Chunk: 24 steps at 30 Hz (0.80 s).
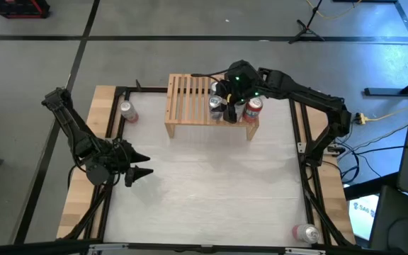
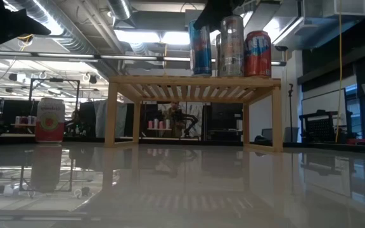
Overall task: Place canned beverage on shelf
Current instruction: Put the blue soda can aligned with the other blue soda can on the shelf
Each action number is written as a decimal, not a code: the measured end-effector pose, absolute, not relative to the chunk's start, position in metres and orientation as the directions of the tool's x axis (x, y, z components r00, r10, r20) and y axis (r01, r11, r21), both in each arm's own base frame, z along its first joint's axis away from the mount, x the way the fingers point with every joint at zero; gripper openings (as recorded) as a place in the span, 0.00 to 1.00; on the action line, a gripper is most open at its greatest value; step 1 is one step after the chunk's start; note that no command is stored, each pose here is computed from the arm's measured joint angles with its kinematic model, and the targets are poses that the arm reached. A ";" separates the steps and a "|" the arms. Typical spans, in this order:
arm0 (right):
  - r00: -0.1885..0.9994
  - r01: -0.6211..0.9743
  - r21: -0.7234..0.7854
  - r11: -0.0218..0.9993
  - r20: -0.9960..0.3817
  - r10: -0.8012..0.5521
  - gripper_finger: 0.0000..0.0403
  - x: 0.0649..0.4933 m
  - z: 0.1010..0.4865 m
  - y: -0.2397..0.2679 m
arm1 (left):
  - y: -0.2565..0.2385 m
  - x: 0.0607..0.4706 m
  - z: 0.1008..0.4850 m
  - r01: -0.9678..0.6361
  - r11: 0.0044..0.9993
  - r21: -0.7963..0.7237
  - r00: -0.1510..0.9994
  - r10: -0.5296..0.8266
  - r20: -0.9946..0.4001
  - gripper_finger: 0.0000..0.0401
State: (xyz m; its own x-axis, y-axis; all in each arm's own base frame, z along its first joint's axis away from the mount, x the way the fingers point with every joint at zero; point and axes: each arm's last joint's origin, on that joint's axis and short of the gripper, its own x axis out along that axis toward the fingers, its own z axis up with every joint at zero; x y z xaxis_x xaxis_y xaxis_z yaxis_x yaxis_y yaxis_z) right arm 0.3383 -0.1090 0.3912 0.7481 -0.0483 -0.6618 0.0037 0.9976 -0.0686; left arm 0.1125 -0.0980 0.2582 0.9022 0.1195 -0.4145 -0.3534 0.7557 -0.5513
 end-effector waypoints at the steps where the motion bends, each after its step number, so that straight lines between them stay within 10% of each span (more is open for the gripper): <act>1: 0.747 0.004 -0.071 0.997 -0.663 -0.051 0.51 0.338 0.391 -0.109 | -0.098 0.112 0.258 -0.353 0.756 -0.551 0.902 0.119 -0.414 0.81; 24: 0.734 0.003 -0.066 0.998 -0.677 -0.047 0.65 0.337 0.390 -0.109 | -0.098 0.113 0.259 -0.351 0.753 -0.556 0.904 0.118 -0.412 0.81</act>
State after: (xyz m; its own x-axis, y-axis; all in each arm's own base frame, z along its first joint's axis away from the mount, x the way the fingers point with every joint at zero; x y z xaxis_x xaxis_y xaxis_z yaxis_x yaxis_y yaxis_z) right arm 0.3369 -0.1086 0.3899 0.7344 -0.0471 -0.6770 0.0030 0.9978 -0.0662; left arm 0.1127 -0.0982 0.2586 0.9038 0.1177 -0.4116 -0.3514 0.7529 -0.5565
